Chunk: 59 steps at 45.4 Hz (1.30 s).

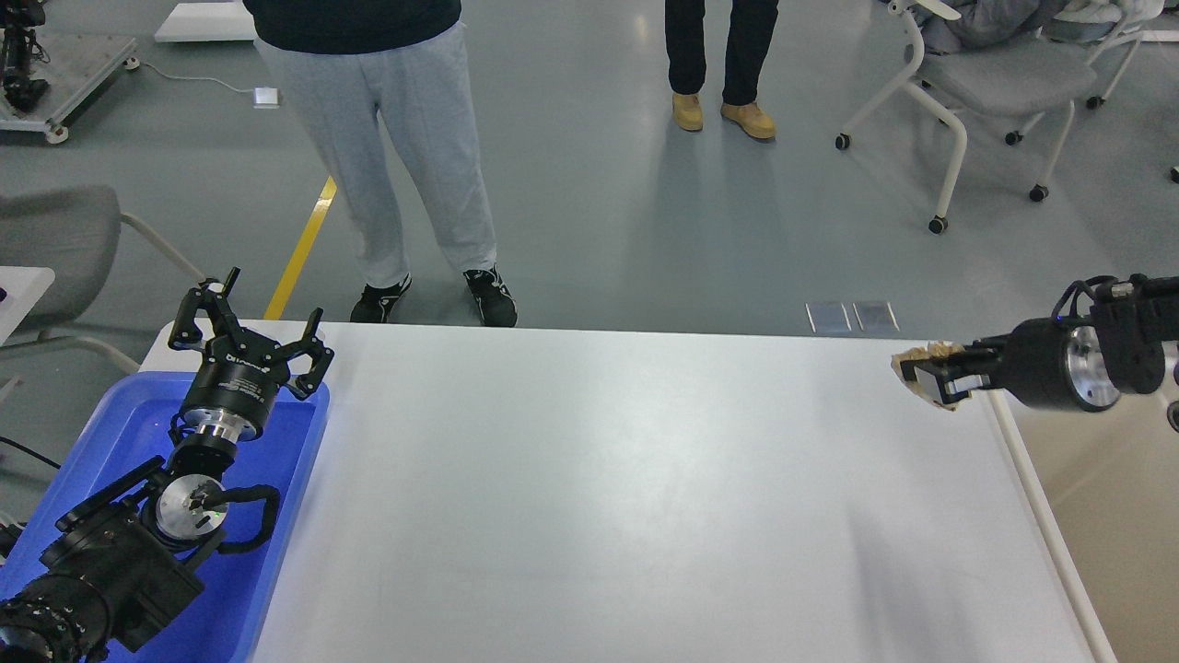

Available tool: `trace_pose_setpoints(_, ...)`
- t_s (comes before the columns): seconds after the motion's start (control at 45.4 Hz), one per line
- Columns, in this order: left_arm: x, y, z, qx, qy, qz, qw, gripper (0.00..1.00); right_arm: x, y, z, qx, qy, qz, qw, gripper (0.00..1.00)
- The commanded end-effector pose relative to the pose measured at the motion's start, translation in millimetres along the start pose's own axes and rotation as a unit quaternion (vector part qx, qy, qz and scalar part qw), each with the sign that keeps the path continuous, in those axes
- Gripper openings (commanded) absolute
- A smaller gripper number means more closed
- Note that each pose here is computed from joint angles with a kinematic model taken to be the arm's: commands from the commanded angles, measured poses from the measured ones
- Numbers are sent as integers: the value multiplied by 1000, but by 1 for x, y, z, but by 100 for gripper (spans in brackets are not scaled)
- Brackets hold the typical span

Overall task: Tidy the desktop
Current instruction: 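Lift the piece and carry it toward the white bin, then lower the right gripper into the white bin and release the piece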

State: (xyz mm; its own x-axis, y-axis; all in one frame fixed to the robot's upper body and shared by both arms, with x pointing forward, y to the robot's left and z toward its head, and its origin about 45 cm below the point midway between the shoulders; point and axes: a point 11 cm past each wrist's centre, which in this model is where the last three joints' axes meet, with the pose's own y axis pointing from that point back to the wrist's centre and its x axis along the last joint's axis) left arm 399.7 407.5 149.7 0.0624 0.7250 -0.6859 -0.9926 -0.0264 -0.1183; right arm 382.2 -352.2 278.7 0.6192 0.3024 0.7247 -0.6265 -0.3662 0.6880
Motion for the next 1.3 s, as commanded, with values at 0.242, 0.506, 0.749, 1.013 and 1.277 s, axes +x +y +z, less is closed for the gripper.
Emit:
trace_pose_setpoints(0.242, 1, 1, -1, 1, 0, 1, 1000, 100, 37, 33, 0, -4, 4, 12, 1000, 0)
trace_pose_setpoints(0.506, 0, 0, -1, 1, 1, 0, 1000, 100, 45, 49, 1, -6, 3, 24, 1000, 0)
trace_pose_setpoints(0.749, 0, 0, -1, 1, 1, 0, 1000, 100, 26, 75, 38, -54, -37, 39, 997, 0)
trace_pose_setpoints(1.013, 1, 1, 0, 0, -1, 1, 1000, 100, -16, 110, 83, -115, -113, 82, 984, 0)
trace_pose_setpoints(1.277, 0, 0, 0, 0, 0, 1, 1000, 100, -46, 135, 135, -178, -256, 152, 938, 0)
